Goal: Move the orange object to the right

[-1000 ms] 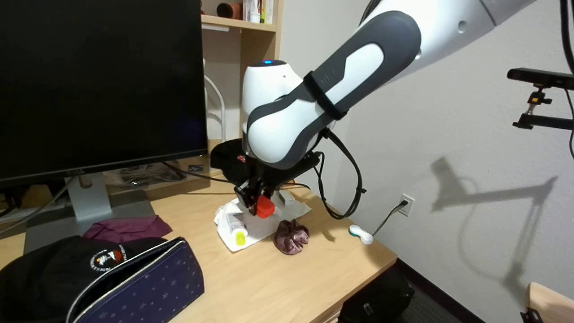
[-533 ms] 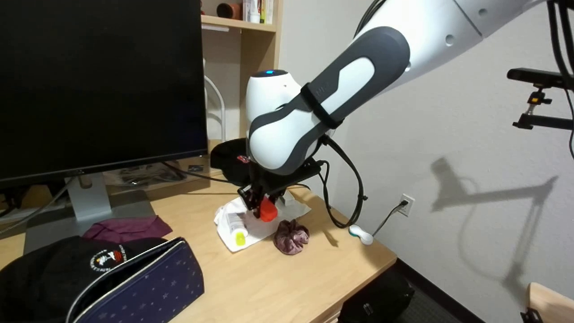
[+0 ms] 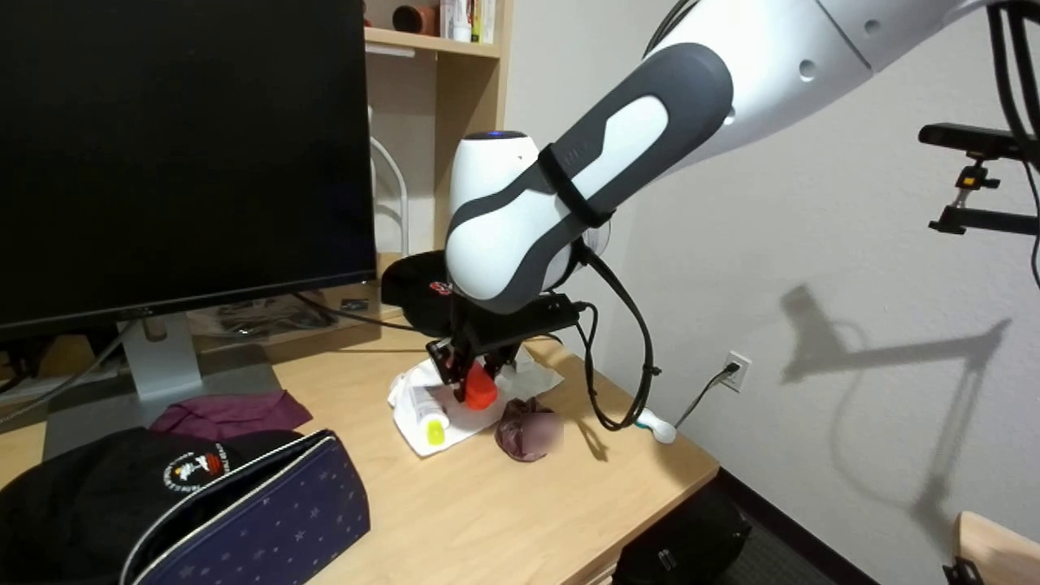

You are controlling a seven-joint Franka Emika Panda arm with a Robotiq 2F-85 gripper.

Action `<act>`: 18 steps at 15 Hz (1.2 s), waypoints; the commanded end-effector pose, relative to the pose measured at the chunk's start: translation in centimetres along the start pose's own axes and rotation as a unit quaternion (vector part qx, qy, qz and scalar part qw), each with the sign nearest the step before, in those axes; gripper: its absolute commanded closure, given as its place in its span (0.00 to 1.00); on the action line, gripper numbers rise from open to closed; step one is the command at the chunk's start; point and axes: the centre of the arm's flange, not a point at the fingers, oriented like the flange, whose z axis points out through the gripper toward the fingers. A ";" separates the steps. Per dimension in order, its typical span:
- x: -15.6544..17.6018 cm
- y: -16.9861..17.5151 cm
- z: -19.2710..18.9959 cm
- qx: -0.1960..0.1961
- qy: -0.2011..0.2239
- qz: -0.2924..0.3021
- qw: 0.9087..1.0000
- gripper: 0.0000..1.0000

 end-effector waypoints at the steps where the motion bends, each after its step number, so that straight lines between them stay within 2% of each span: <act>1: -0.4 0.4 1.5 0.034 -0.011 0.057 0.998 0.81; 7: -1.1 0.8 3.1 0.039 -0.028 0.089 0.995 0.81; 8: -1.1 0.7 3.1 0.042 -0.029 0.092 0.994 0.44; 9: -1.1 0.7 3.0 0.047 -0.029 0.096 0.994 0.30; 13: -1.1 0.6 2.3 0.049 -0.022 0.098 0.994 0.06; 14: -1.1 0.6 1.9 0.049 -0.018 0.098 0.994 0.02; 18: -1.0 1.0 0.1 0.054 0.008 0.104 0.993 0.00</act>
